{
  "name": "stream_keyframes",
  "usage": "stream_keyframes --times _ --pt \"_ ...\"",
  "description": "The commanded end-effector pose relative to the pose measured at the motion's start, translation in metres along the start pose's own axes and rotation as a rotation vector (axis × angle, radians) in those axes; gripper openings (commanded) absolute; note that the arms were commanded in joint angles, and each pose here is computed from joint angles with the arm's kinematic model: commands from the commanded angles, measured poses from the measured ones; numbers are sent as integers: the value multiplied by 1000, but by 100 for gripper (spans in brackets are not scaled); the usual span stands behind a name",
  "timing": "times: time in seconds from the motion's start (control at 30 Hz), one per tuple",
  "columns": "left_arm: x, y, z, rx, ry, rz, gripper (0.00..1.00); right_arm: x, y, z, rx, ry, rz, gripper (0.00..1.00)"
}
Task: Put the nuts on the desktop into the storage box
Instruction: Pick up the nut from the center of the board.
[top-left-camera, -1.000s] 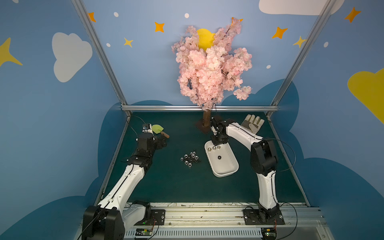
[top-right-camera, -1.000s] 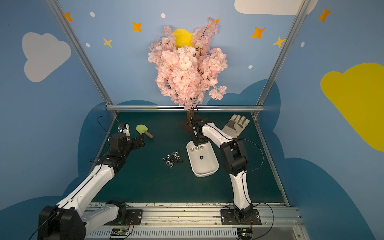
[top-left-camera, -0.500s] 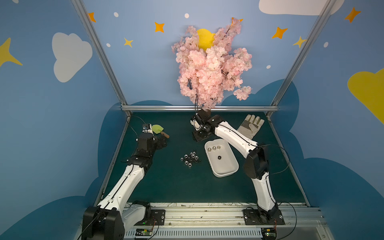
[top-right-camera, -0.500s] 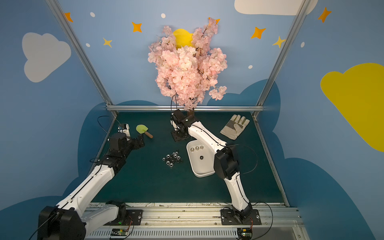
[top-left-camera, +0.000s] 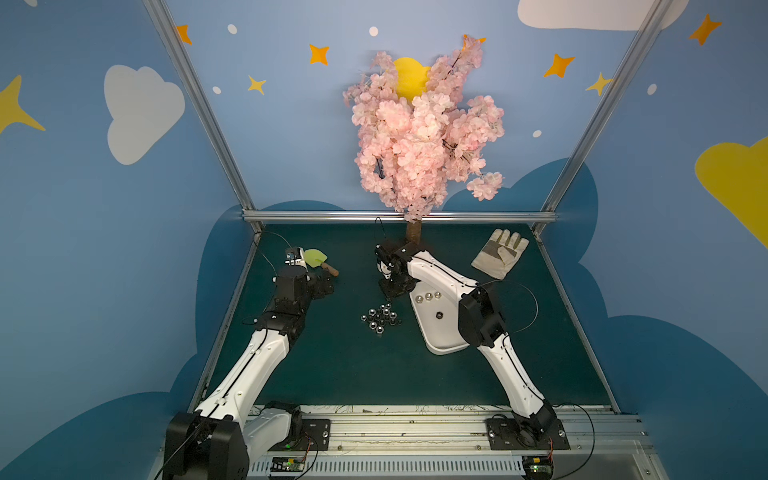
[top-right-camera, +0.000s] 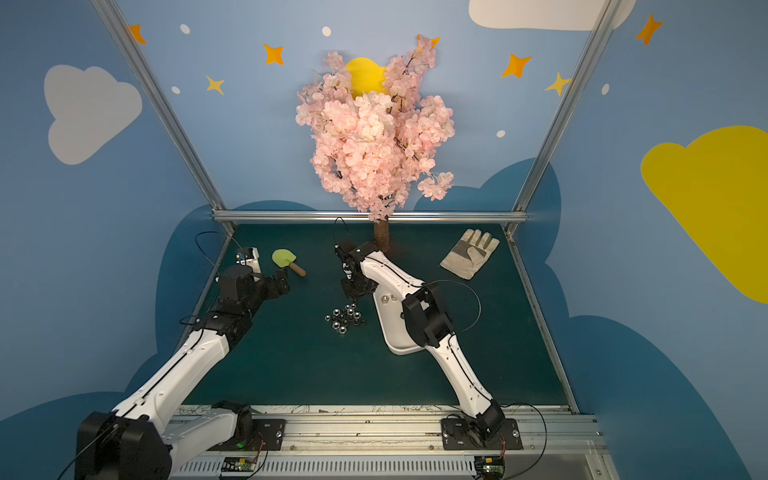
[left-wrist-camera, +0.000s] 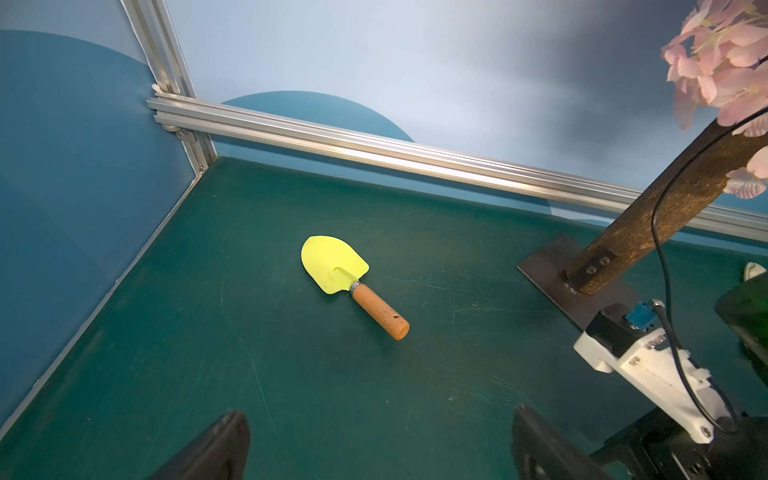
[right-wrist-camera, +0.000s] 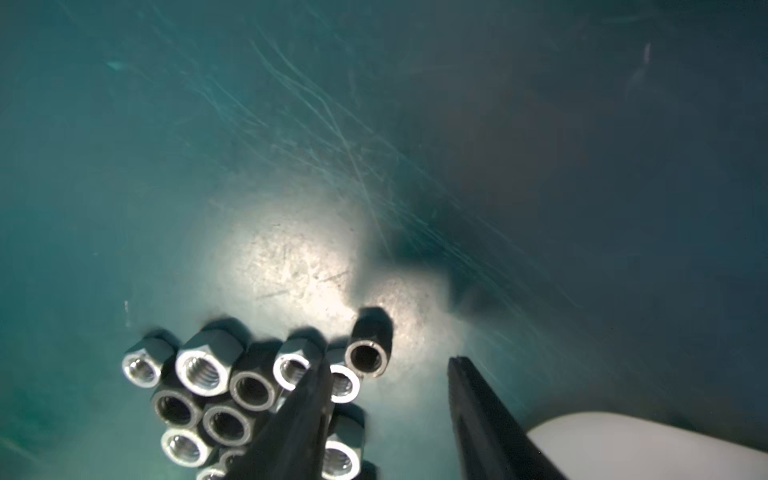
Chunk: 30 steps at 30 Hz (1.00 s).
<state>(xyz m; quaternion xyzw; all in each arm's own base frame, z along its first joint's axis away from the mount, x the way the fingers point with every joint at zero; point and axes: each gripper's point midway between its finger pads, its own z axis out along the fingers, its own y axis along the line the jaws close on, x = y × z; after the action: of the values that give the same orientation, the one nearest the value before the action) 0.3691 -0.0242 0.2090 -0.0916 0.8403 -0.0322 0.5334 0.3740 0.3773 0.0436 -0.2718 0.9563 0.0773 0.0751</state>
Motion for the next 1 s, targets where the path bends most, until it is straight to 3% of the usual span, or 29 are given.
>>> stream_keyframes --times 0.0,0.57,0.67,0.83,0.97 --pt "-2 -1 -1 2 -14 7 100 8 5 2 -4 38 -3 50" --pt "-2 0 -1 -1 -18 8 100 11 8 26 4 70 -24 39" --pt "-2 0 -1 -1 -17 7 100 12 8 25 7 72 -10 26" --pt "-2 0 -2 -2 -18 8 100 2 10 7 -1 26 -5 17" --pt "-3 0 -3 -2 -21 8 100 -16 13 -39 5 -86 -11 17"
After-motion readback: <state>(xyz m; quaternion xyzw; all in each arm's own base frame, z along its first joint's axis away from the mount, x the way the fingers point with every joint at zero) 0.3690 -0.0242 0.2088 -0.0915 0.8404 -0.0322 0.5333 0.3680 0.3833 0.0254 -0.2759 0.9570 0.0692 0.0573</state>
